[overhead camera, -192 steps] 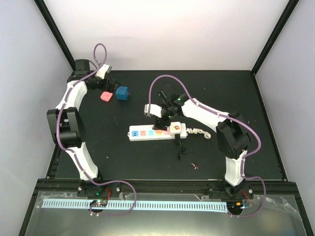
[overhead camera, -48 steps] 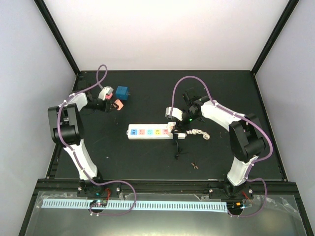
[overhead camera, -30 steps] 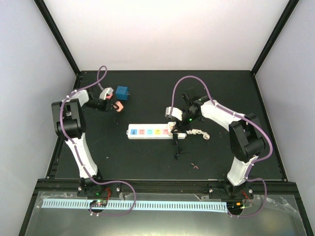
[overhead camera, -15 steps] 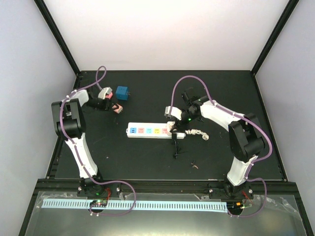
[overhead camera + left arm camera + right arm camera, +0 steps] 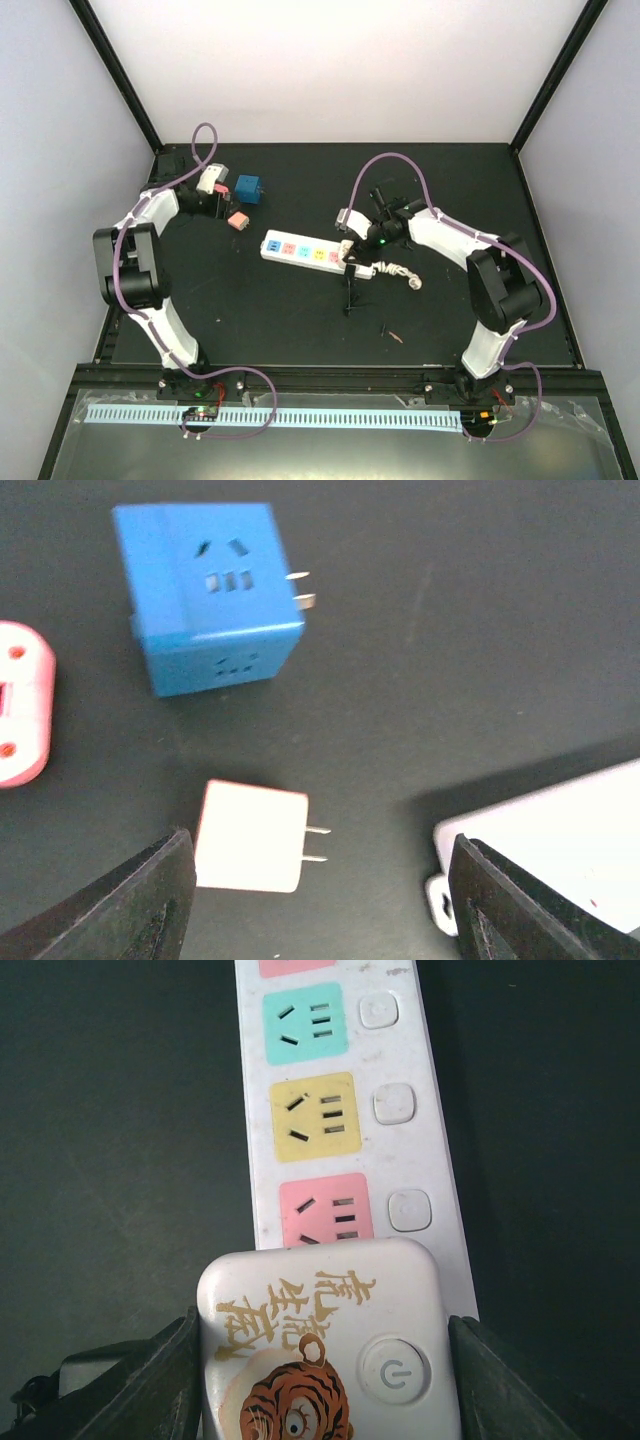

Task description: Pull the plug off the socket

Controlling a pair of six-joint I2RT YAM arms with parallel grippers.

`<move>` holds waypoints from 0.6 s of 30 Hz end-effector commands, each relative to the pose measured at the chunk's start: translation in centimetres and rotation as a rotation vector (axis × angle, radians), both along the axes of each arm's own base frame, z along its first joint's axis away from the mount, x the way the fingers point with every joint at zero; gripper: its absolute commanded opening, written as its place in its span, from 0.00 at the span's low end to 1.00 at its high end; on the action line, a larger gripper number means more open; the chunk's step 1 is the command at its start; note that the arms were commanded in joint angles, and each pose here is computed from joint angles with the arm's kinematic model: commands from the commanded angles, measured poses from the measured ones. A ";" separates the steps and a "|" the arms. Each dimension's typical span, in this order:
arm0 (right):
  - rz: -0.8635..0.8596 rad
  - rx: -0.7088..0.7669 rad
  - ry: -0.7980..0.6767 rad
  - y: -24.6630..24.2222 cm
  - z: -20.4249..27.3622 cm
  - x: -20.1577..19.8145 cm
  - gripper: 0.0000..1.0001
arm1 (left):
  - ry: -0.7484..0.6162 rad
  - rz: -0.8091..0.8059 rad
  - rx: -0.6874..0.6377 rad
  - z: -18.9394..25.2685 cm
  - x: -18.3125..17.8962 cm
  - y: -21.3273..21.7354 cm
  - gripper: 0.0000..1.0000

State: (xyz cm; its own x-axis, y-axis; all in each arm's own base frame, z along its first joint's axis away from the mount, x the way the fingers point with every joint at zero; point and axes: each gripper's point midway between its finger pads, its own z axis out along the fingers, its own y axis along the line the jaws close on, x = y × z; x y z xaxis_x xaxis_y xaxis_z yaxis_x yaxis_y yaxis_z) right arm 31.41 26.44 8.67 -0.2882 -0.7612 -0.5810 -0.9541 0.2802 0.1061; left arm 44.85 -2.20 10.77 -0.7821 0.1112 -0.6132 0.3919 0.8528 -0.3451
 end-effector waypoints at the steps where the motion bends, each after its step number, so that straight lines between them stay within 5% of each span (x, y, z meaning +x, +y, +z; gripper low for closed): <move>1: -0.230 -0.151 -0.013 -3.2 -2.9 2.1 0.19 | -0.108 -0.051 0.006 2.5 0.0 -2.5 0.72; 18: -0.592 -0.110 -0.016 -3.8 -2.9 6.4 0.13 | -0.229 -0.331 0.021 3.5 -5.7 -13.3 0.73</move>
